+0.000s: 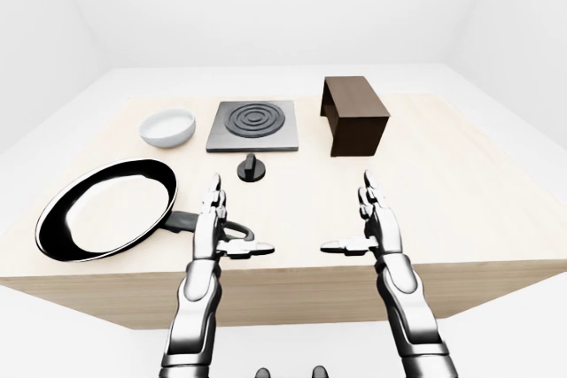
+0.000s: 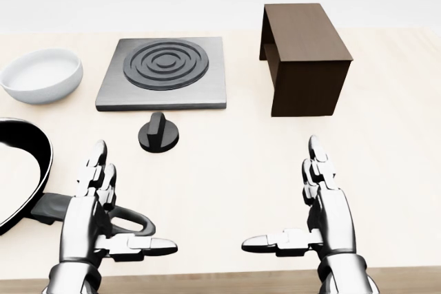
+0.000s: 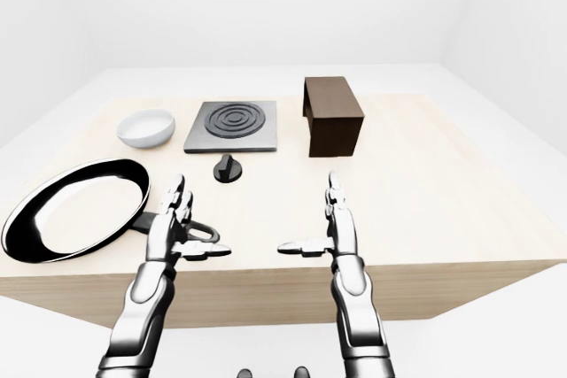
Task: Turn on the stove.
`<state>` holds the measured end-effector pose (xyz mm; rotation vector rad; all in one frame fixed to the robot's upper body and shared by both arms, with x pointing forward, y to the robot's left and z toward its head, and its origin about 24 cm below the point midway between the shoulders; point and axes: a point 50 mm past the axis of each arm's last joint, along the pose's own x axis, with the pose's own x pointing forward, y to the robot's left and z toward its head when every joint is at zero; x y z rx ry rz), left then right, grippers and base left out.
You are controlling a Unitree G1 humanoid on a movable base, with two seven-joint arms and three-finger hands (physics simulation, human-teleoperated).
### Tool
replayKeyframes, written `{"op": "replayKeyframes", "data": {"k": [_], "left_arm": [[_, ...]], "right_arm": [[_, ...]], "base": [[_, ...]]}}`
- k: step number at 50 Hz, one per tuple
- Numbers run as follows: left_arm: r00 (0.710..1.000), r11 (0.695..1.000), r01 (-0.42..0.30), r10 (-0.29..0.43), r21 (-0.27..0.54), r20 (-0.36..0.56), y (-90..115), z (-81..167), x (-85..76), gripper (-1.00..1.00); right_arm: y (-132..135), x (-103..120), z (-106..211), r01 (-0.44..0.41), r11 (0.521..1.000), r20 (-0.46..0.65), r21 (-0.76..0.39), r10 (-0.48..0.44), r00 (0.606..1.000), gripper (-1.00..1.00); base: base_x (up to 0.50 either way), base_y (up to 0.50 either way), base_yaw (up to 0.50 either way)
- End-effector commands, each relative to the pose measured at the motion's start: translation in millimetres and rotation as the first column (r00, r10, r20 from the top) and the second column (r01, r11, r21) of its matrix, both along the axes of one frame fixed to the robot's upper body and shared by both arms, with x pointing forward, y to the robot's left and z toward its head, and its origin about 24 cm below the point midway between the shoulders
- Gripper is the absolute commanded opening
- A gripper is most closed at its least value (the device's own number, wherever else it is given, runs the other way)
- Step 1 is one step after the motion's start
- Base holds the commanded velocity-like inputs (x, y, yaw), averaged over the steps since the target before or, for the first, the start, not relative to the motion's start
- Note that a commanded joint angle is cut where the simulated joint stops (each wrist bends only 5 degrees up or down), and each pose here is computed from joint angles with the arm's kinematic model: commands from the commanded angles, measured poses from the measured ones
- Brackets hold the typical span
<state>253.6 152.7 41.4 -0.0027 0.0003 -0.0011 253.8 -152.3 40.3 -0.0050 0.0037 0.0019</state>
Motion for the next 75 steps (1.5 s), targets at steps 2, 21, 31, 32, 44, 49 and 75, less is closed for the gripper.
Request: {"op": "replayKeyframes", "data": {"k": [2,21,31,32,44,49,75], "left_arm": [[1.000,1.000,-0.003,0.003,-0.002,-0.003,6.8,-2.9,0.6,1.00],[1.000,1.000,-0.010,0.010,-0.001,0.000,7.8,-1.2,1.0,1.00],[1.000,1.000,-0.010,0.010,0.001,0.001,7.6,-1.1,1.0,1.00],[1.000,1.000,-0.009,0.009,0.000,0.000,7.5,-1.1,0.8,1.00],[1.000,1.000,-0.007,0.007,0.001,-0.004,6.7,-3.6,0.9,1.00],[1.000,1.000,-0.008,0.008,-0.001,-0.004,7.5,-3.3,1.5,1.00],[1.000,1.000,-0.007,0.007,0.004,-0.003,6.5,-4.0,0.9,1.00]], "right_arm": [[-4.4,-1.4,0.6,-0.010,1.000,-0.004,-0.013,0.010,1.000,1.00],[-35.4,-16.3,33.0,0.160,0.987,0.099,0.000,-0.159,0.982,1.00],[-55.5,-31.6,59.8,0.246,0.969,0.203,0.025,-0.246,0.948,1.00],[-55.6,-32.7,60.9,0.248,0.968,0.208,0.025,-0.248,0.946,1.00],[-51.5,-31.4,61.5,0.234,0.972,0.211,0.028,-0.234,0.949,1.00],[-52.1,-30.7,60.3,0.229,0.973,0.206,0.030,-0.230,0.951,1.00],[-49.7,-29.9,58.8,0.213,0.977,0.200,0.027,-0.214,0.956,1.00]], "base": [[0.00,0.00,0.00],[0.00,0.00,0.00],[0.00,0.00,0.00],[0.00,0.00,0.00],[0.00,0.00,0.00],[0.00,0.00,0.00],[0.38,0.00,0.00]]}}
